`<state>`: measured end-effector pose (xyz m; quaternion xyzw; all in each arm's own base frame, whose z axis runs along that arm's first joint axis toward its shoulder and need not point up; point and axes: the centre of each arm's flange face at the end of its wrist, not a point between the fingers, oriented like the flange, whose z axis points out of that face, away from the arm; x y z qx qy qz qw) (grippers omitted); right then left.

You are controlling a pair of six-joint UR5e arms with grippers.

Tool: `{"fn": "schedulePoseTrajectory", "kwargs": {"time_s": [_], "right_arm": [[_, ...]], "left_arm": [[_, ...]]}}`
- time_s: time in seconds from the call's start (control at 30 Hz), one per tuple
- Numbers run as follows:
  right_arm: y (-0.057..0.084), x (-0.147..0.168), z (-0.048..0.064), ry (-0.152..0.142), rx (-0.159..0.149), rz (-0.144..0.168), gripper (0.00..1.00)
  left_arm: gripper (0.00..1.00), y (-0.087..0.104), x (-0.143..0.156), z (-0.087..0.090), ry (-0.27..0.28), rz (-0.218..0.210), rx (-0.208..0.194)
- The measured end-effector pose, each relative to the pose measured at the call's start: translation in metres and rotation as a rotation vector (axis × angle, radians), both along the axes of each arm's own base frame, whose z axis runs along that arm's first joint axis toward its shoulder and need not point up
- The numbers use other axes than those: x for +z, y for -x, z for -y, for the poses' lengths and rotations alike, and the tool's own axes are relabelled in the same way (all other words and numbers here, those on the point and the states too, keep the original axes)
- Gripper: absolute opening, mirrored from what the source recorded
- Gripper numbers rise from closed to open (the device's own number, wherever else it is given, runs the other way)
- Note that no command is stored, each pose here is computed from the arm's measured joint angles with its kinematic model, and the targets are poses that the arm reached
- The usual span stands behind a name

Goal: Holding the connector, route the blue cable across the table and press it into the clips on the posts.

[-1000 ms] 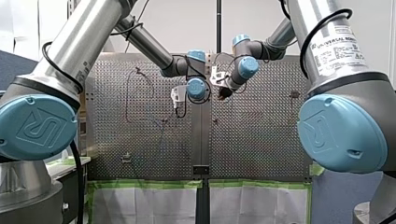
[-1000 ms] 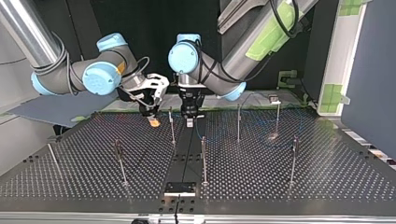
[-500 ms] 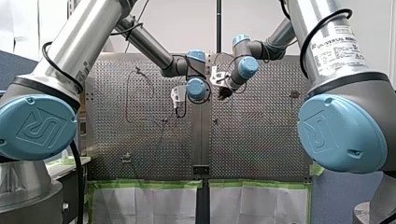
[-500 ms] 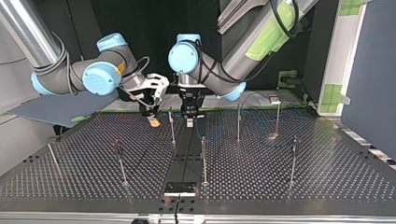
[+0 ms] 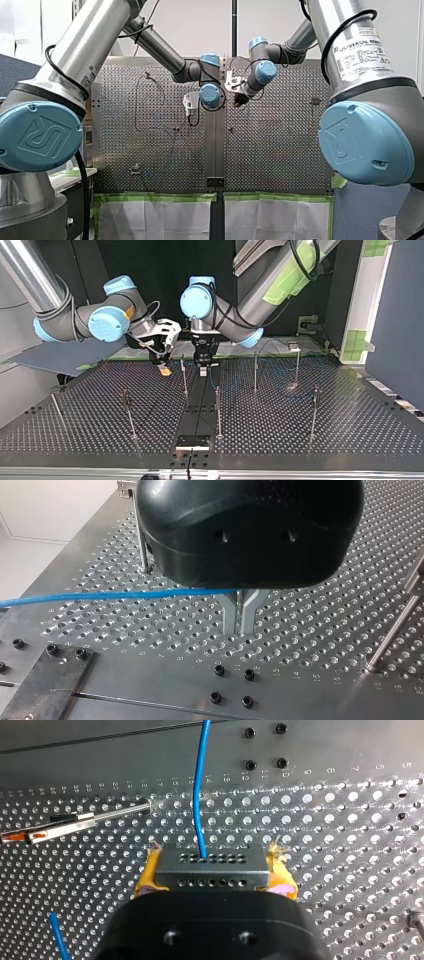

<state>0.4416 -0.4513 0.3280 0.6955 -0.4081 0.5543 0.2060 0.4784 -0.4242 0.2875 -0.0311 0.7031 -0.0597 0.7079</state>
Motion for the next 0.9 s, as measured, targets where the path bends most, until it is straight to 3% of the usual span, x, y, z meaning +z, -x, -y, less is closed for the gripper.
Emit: {"fn": "schedulePoseTrajectory", "kwargs": {"time_s": [0.9], "right_arm": [[0.0035, -0.0031, 0.0013, -0.005, -0.007, -0.005, 0.00]], "left_arm": [[0.00, 0.0003, -0.0001, 0.0004, 0.000, 0.000, -0.001]]}}
